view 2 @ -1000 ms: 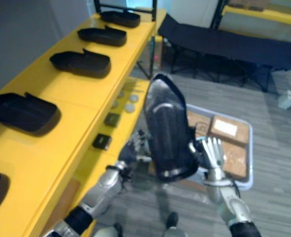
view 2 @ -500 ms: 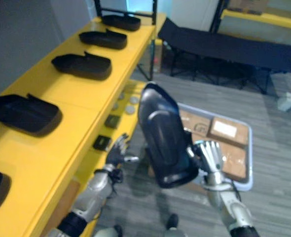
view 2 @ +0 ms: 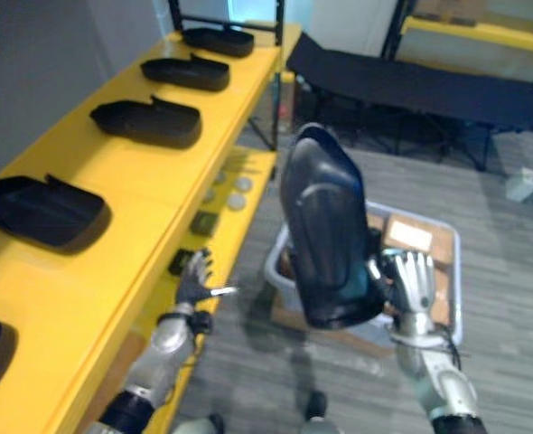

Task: Walk over and take plastic housings, then place them on the shelf

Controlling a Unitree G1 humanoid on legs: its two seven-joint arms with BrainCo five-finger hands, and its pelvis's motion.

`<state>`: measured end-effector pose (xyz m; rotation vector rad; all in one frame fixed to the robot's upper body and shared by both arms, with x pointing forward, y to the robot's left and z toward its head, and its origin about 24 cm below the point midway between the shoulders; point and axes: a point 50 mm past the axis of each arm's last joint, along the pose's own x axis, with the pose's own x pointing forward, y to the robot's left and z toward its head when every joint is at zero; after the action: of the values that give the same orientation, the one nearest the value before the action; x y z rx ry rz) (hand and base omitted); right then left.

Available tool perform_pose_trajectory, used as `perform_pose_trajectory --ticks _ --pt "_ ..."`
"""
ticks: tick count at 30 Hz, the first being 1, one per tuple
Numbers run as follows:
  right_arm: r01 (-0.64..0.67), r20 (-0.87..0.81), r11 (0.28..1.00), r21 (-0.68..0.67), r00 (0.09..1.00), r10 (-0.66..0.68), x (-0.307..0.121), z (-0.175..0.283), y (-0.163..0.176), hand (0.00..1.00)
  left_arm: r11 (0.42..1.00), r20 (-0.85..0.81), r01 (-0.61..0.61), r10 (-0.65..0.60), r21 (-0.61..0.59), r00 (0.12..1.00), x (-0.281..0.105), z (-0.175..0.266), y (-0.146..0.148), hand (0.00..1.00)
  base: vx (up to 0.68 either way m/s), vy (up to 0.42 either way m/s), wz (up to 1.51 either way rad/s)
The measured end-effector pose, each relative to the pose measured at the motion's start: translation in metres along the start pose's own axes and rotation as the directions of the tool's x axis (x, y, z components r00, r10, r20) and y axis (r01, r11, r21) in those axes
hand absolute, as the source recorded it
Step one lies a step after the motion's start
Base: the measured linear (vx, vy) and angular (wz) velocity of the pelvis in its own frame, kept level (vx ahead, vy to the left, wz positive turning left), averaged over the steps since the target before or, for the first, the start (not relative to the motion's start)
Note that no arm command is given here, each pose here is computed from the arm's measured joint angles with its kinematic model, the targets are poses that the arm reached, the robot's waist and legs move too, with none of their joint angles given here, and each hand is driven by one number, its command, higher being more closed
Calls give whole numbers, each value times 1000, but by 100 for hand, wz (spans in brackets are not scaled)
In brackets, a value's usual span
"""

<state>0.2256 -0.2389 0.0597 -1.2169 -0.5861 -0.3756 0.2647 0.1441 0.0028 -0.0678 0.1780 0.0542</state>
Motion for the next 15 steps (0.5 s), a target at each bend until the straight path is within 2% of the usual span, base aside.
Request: perform_pose_trajectory --ticks 4,7,11,15 --pt "0 10 1000 -5 1000 0 0 0 -1 100 999 -17 18 -19 -50 1000 -2 -3 2 0 -46 7 0" --pt "-3 15 1000 -10 1000 3 0 0 -1 100 989 -22 89 -92 -116 996 -3 -4 -1 0 -40 13 1" --pt "-17 31 999 -31 999 18 -1 0 1 100 945 24 179 -180 -274 983 -5 5 -1 0 -18 7 1" --pt "-22 34 999 -37 999 23 -1 0 1 100 888 84 281 -270 -363 959 -7 15 -6 0 0 0 6"
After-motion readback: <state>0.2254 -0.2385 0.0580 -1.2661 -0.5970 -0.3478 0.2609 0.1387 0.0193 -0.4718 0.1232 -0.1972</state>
